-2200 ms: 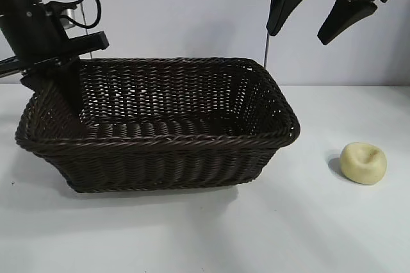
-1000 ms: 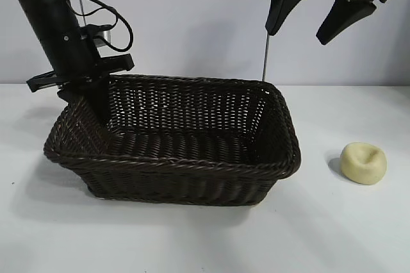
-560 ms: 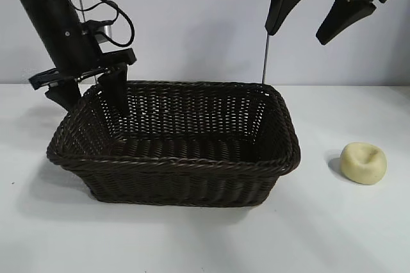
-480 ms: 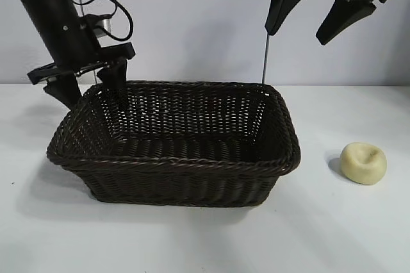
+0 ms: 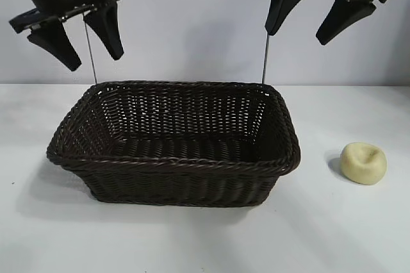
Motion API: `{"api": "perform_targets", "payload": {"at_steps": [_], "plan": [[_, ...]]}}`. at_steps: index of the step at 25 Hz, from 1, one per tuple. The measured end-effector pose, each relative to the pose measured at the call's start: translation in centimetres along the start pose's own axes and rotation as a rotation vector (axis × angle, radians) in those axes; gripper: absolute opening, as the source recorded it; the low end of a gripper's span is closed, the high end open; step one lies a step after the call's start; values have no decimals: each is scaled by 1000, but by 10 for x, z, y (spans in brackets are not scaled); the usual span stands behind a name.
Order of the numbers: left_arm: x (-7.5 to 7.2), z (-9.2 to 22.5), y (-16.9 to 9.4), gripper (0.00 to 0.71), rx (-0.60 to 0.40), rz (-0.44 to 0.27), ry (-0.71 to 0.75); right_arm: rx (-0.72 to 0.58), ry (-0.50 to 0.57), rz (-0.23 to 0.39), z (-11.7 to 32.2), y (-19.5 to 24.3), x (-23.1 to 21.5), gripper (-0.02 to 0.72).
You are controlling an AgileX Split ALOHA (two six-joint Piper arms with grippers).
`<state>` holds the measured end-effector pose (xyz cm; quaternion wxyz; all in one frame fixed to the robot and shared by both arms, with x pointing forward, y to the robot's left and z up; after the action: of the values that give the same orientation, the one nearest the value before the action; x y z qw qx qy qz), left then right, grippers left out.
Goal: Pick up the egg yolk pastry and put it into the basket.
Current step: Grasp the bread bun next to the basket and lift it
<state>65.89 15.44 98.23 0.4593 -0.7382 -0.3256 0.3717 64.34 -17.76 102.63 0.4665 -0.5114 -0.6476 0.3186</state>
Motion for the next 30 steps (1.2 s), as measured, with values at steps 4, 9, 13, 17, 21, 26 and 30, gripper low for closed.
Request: {"api": "perform_targets", "payload": {"at_steps": [4,9,13,17,21,26,30], "plan": [[-8,20,-9,531,28,8,-8,0,0,0,0,0,0,591],[-19,50,-17,531,63,18,-25,0,0,0,0,0,0,591],[-28,52,-23,531,-26,35,-82,0,0,0,0,0,0,591],[-34,46,-17,531,-91,93,-144,0,0,0,0,0,0,591],[-35,41,-16,531,-127,103,-165,0,0,0,0,0,0,591],[-36,40,-16,531,-137,111,-172,0,0,0,0,0,0,591],[-34,37,-16,531,-155,106,-182,0,0,0,0,0,0,591]]}}
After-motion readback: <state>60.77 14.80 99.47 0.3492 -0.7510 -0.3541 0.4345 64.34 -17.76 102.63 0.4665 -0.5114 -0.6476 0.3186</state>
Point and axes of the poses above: a point on each arm's last joint axis where the gripper is mounted, y pointing out along that axis toward the gripper, x along the wrist's bending axis when the last joint is at zero, z = x × y, the point moved 6 cm from there along y, pointing out along that axis toward the gripper, and after that the axes turned 14 degrees about y, right-handed, at the moved point
